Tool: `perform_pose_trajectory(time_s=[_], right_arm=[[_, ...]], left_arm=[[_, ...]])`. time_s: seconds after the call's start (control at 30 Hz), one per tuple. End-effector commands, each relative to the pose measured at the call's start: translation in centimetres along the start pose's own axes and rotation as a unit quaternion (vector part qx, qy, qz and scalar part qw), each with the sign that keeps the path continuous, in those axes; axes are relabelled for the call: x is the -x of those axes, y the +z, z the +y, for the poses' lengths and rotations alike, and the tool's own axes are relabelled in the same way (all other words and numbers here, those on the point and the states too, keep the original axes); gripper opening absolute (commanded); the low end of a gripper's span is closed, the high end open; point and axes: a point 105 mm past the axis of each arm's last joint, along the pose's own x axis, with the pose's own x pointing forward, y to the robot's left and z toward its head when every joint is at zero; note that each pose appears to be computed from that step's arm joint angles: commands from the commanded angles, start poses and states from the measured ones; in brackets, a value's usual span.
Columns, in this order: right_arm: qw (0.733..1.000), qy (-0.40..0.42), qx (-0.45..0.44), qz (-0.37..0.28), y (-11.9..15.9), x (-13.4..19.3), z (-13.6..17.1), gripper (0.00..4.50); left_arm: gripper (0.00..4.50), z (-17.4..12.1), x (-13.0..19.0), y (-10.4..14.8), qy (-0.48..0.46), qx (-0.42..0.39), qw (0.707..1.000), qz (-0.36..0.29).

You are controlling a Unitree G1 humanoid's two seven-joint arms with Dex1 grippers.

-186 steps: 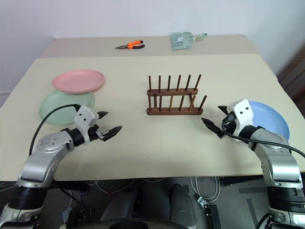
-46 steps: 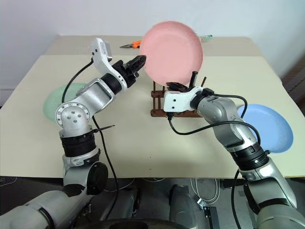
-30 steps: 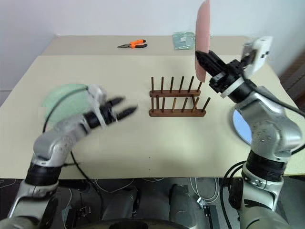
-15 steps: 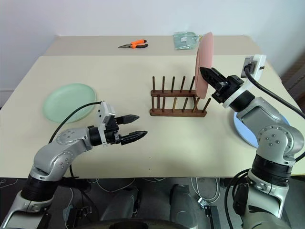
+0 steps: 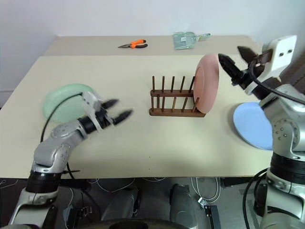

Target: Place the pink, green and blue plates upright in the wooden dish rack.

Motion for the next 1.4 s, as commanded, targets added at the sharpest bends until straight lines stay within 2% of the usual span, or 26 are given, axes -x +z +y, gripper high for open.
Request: perform_pose_trajectory(time_s=[0.03,0.17,0.23,0.33,0.5,0.6,0.63,0.7,0.73,0.77,0.83,0.9,0.97,1.1,1.23,1.33,1.4], right_arm=[[0.992,0.084,0.070,-0.069,4.6,-1.0,3.9,4.42],[0.971,0.203,0.119,-0.039,3.1,-1.9,10.0,4.42],[0.960,0.250,0.126,-0.028,1.7,-2.2,12.8,4.42],[0.945,0.307,0.112,-0.010,-0.6,-2.1,16.2,4.42],[0.932,0.346,0.107,0.008,-3.4,-1.5,18.9,4.42],[0.931,0.350,0.102,0.011,-4.1,-1.4,19.6,4.50],[0.931,0.349,0.106,0.017,-4.6,-1.4,19.7,4.50],[0.931,0.343,0.118,0.033,-5.5,-1.4,19.6,4.50],[0.931,0.340,0.128,0.047,-6.1,-1.5,19.3,4.50],[0.930,0.337,0.136,0.057,-6.6,-1.6,19.1,4.50],[0.928,0.331,0.152,0.074,-7.3,-1.7,18.7,4.50],[0.925,0.318,0.198,0.066,-7.3,-2.2,18.3,4.50],[0.918,0.309,0.245,0.047,-6.9,-2.6,18.2,4.50],[0.889,0.285,0.359,-0.007,-5.6,-4.5,18.6,4.50],[0.872,0.263,0.412,-0.022,-5.7,-6.0,18.2,4.50],[0.861,0.254,0.441,-0.008,-6.6,-6.5,17.2,3.60],[0.858,0.251,0.448,-0.006,-6.9,-6.5,16.9,2.59]], left_arm=[[4.50,9.0,2.3,2.3,0.272,0.016,0.961,-0.047],[4.50,15.2,6.9,1.9,0.477,0.088,0.873,-0.048],[4.50,16.4,8.7,1.0,0.523,0.133,0.841,-0.040],[4.50,16.2,9.5,-0.2,0.520,0.197,0.830,-0.031],[4.50,14.1,9.4,-3.1,0.472,0.328,0.818,-0.005],[3.67,13.2,9.4,-4.1,0.463,0.397,0.792,-0.018],[3.20,12.9,9.2,-4.0,0.453,0.409,0.792,-0.024],[2.18,12.4,8.5,-3.4,0.432,0.414,0.801,-0.034],[1.63,12.0,7.9,-2.5,0.413,0.403,0.816,-0.042],[1.17,11.6,7.4,-1.7,0.394,0.387,0.832,-0.051],[0.12,10.0,5.7,1.1,0.333,0.321,0.884,-0.073],[0.04,6.9,3.6,4.7,0.239,0.253,0.931,-0.109],[0.04,3.9,2.2,7.5,0.162,0.206,0.955,-0.137],[0.04,-2.3,-0.1,11.2,0.037,0.139,0.977,-0.157],[0.04,-5.6,-1.1,12.8,-0.019,0.129,0.978,-0.165],[0.00,-7.2,-1.3,13.5,-0.046,0.134,0.975,-0.171],[0.00,-7.2,-1.4,13.5,-0.039,0.143,0.974,-0.171]])
